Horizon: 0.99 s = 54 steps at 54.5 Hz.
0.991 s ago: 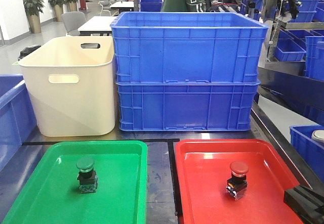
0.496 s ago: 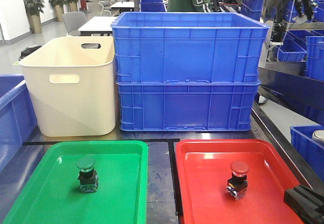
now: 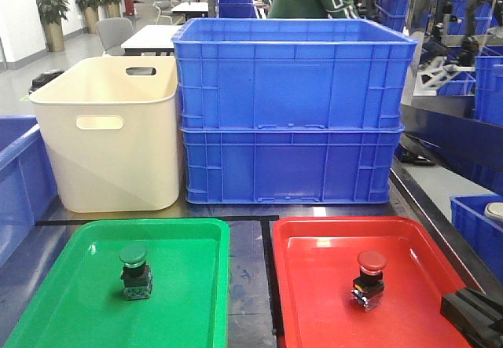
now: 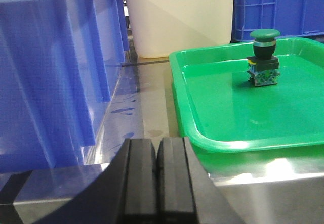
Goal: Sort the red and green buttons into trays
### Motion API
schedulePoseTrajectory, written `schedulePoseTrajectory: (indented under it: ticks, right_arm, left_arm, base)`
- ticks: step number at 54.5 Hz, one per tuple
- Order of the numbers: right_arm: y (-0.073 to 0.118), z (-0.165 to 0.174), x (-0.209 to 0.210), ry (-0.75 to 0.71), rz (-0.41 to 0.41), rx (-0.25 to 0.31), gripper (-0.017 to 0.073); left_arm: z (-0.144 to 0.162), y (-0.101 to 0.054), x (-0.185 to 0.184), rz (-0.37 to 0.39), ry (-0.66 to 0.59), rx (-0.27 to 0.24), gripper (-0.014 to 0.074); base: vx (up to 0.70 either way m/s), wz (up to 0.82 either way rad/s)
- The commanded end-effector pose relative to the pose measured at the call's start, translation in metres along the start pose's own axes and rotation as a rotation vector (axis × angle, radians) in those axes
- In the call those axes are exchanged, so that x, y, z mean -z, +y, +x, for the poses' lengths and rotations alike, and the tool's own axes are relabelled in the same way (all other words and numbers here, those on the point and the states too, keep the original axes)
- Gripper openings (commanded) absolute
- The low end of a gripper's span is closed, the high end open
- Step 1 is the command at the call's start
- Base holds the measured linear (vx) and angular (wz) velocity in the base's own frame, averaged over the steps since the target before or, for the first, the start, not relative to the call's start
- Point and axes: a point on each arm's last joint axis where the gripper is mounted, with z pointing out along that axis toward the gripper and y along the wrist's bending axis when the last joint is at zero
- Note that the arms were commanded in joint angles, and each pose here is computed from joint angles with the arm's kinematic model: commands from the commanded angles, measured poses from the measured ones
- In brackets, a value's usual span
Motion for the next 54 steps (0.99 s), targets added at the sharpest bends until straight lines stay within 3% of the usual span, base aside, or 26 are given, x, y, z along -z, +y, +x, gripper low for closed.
schedulePoseTrajectory:
  ticks: [1,24,26,31,32,33,34,35,36,39,44,49,54]
  right_arm:
    - [0.002,-0.013,0.001,-0.065,-0.031,0.004,-0.0008]
    - [0.001,-0.013,0.001,-0.058,-0.015,-0.004,-0.0008]
    - [-0.001,-0.013,0.001,-0.064,0.003,-0.038,-0.0008]
    - [-0.009,-0.016,0.002,-0.099,0.095,-0.216,-0.0008]
    - [-0.008,-0.016,0.002,-0.098,0.104,-0.196,-0.0008]
    - [-0.009,-0.015,0.002,-0.097,0.121,-0.220,-0.0008]
    - [-0.008,-0.015,0.003,-0.092,0.126,-0.178,-0.0008]
    - [-0.009,-0.014,0.003,-0.081,0.138,-0.187,-0.0008]
    - [-0.007,-0.014,0.004,-0.064,0.144,-0.126,-0.0008]
    - [-0.002,-0.010,0.008,-0.003,0.136,-0.045,-0.0008]
    - [0.006,0.007,0.020,0.070,0.100,0.057,-0.0008]
    - [0.008,0.032,0.044,0.056,0.111,0.069,-0.0008]
    - [0.007,0.063,0.066,0.010,0.165,0.005,-0.0008]
  left_arm:
    - [-0.015,0.001,0.001,-0.006,-0.096,0.006,-0.0006]
    - [-0.015,0.001,0.001,-0.006,-0.096,0.006,-0.0006]
    - [-0.015,0.001,0.001,-0.006,-0.096,0.006,-0.0006]
    - [-0.015,0.001,0.001,-0.006,-0.096,0.006,-0.0006]
    - [-0.015,0.001,0.001,-0.006,-0.096,0.006,-0.0006]
    - [-0.015,0.001,0.001,-0.006,-0.096,0.006,-0.0006]
    - [-0.015,0.001,0.001,-0.006,-0.096,0.006,-0.0006]
    - [-0.015,0.001,0.001,-0.006,-0.096,0.006,-0.0006]
    - [-0.015,0.001,0.001,-0.006,-0.096,0.006,-0.0006]
    - [-0.015,0.001,0.001,-0.006,-0.096,0.006,-0.0006]
    - [-0.015,0.001,0.001,-0.006,-0.096,0.006,-0.0006]
    - [-0.015,0.001,0.001,-0.006,-0.096,0.006,-0.0006]
    - [-0.015,0.001,0.001,-0.006,-0.096,0.006,-0.0006]
  base:
    - [0.00,0.00]
    - [0.00,0.00]
    - [0.00,0.00]
    - [0.00,0.00]
    - [0.00,0.00]
    - [0.00,0.00]
    - [0.00,0.00]
    - [0.00,0.00]
    - [0.00,0.00]
    - [0.00,0.00]
    - [0.00,0.00]
    - [0.00,0.00]
    - [0.00,0.00]
